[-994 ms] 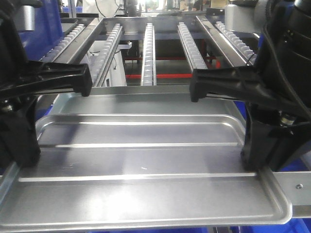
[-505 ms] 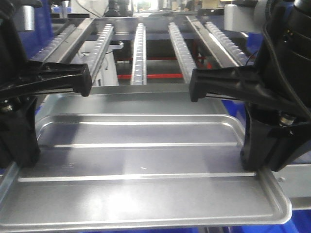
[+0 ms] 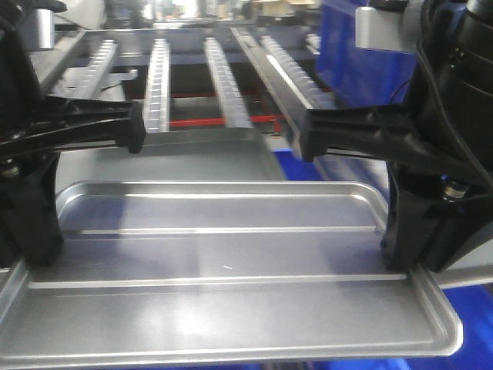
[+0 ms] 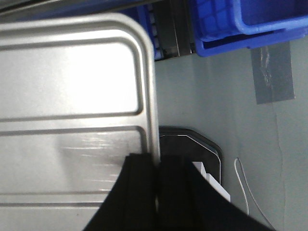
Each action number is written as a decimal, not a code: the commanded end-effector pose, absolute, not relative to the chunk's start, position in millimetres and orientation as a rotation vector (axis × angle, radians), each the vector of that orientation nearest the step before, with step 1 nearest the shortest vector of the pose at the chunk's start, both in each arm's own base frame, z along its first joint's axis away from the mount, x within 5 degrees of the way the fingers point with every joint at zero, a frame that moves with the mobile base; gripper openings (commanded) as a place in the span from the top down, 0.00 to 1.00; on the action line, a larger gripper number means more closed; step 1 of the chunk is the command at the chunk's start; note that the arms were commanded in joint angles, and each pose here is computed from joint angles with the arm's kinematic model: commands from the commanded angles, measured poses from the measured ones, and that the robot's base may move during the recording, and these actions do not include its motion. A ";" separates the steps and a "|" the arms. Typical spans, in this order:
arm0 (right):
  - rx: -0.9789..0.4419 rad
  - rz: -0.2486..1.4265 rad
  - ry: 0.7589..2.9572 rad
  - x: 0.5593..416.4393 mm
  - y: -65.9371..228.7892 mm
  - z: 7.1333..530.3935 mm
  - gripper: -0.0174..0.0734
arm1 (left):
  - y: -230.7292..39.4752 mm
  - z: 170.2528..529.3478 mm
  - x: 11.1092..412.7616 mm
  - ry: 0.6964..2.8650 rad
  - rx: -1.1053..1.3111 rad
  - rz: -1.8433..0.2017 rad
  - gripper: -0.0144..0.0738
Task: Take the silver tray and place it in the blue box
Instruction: 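Hold the tray level in both grippers while the base drives, then carry the tray with both grippers over the blue crate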
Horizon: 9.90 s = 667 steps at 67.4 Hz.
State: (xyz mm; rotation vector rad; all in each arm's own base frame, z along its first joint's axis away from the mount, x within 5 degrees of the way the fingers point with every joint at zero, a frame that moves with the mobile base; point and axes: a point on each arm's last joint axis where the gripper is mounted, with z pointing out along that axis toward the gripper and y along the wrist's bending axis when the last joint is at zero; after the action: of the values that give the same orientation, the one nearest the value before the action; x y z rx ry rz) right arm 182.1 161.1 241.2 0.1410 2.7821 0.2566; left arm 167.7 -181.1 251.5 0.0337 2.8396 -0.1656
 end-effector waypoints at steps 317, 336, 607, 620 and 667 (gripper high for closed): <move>0.119 0.310 2.704 184.4 160.8 257.1 0.75 | -181.0 265.8 166.3 2.793 0.051 -0.206 0.95; 0.119 0.310 2.704 184.4 160.8 257.1 0.75 | -181.0 265.8 166.3 2.793 0.051 -0.206 0.95; 0.119 0.310 2.704 184.4 160.8 257.1 0.75 | -181.0 265.8 166.3 2.793 0.051 -0.206 0.95; 0.119 0.310 2.704 184.4 160.8 257.1 0.75 | -181.0 265.8 166.3 2.793 0.051 -0.206 0.95; 0.119 0.310 2.704 184.4 160.8 257.1 0.75 | -181.0 265.8 166.3 2.793 0.051 -0.206 0.95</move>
State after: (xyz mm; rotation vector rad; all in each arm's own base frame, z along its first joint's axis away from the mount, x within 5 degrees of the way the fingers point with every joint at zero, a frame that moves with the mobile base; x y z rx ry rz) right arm 182.4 161.2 241.3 0.1399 2.7795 0.2574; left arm 167.7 -181.0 251.5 0.0336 2.8407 -0.1638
